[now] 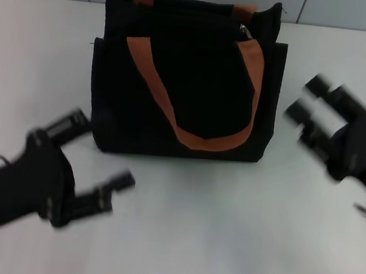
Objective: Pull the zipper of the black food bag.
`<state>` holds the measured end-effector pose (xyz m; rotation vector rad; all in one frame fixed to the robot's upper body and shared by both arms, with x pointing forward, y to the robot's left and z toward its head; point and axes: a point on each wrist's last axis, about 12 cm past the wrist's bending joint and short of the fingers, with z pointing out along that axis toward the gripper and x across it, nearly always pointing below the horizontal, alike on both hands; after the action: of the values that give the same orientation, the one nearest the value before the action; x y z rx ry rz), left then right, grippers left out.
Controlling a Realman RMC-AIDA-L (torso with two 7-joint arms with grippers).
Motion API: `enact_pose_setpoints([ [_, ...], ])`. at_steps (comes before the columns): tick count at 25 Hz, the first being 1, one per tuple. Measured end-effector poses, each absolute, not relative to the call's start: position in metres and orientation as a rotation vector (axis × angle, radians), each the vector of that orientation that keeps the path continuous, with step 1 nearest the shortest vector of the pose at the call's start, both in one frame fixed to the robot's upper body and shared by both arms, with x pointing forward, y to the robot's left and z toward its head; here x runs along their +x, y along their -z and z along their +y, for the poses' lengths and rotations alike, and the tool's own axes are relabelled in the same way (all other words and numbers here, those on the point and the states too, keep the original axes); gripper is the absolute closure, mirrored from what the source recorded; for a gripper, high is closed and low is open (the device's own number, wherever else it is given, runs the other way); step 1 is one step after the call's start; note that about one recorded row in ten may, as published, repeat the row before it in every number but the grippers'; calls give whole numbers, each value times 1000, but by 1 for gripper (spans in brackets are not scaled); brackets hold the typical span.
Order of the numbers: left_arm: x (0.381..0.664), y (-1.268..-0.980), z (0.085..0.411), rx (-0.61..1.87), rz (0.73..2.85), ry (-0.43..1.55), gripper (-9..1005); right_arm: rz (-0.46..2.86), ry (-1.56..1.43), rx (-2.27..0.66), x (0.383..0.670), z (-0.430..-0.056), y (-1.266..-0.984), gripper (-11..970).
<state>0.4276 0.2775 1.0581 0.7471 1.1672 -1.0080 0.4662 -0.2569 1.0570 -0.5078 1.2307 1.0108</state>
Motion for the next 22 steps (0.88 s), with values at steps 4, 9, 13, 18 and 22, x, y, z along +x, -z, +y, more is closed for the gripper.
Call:
enact_pose_setpoints([
  [4, 423, -1047, 273, 880, 1231, 1033, 169, 1195, -994, -787, 453, -243, -1049, 371],
  [9, 431, -1034, 265, 999, 1341, 1028, 169, 1162, -992, -1029, 441, -236, -1039, 371],
  [13, 432, -1031, 260, 1011, 1358, 1026, 169, 1157, -1013, -1095, 437, -234, -1035, 371],
  [18, 432, -1031, 259, 1016, 1351, 1032, 169, 1175, -1010, -1103, 436, -233, -1033, 371],
  [22, 430, -1031, 259, 1018, 1352, 1035, 169, 1198, -1004, -1123, 437, -231, -1029, 371],
])
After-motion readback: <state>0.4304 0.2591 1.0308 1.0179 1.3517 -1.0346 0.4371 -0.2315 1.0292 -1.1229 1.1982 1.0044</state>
